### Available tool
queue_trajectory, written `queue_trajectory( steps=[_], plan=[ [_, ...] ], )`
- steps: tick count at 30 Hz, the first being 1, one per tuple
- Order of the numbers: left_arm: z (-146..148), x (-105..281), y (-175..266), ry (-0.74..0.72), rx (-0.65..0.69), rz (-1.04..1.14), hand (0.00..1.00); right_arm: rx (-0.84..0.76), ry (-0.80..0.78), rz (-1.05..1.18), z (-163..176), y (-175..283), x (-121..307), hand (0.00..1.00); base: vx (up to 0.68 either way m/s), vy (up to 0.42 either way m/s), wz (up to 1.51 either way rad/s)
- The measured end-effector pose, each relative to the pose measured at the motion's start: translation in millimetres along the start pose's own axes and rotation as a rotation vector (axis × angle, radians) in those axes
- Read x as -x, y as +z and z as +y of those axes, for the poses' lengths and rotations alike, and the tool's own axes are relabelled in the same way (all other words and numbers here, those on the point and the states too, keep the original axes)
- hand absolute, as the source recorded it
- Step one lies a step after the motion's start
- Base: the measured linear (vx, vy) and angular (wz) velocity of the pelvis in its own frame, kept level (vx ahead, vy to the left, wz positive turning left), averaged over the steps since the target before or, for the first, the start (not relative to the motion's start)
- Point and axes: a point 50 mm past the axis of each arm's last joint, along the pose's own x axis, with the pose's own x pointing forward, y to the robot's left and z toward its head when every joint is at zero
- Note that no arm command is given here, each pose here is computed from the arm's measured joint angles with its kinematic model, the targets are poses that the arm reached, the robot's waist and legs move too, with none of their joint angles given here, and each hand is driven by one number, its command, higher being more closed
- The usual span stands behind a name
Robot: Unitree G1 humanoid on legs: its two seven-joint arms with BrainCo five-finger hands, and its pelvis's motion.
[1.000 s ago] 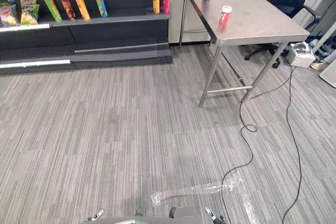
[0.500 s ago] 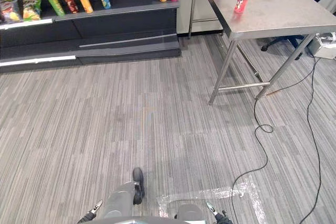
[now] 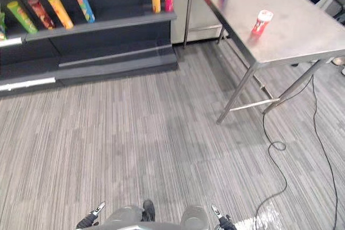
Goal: Put the gum and the chips on the shelf.
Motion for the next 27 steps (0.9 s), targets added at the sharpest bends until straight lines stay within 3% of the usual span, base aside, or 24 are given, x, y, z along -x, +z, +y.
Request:
queue_trajectory(
  steps=[4, 12, 20, 27],
  plan=[
    [-1, 1, -4, -0.003, 0.017, 0.009, 0.00, 0.037, 0.019, 0.002, -2, -1, 1, 0.00, 0.24, -0.063, 0.09],
    [-16, 4, -19, -0.007, 0.240, 0.014, 0.00, 0.080, 0.021, -0.042, -9, 5, 2, 0.00, 0.49, -0.271, 0.23],
    [-39, -2, 16, -0.076, 0.252, -0.109, 0.00, 0.158, 0.050, -0.067, -5, 11, 2, 0.00, 0.29, -0.183, 0.25],
    [-37, -2, 23, -0.083, 0.244, -0.149, 0.00, 0.144, 0.036, -0.058, -8, 9, 3, 0.00, 0.20, 0.040, -0.17]
  ],
)
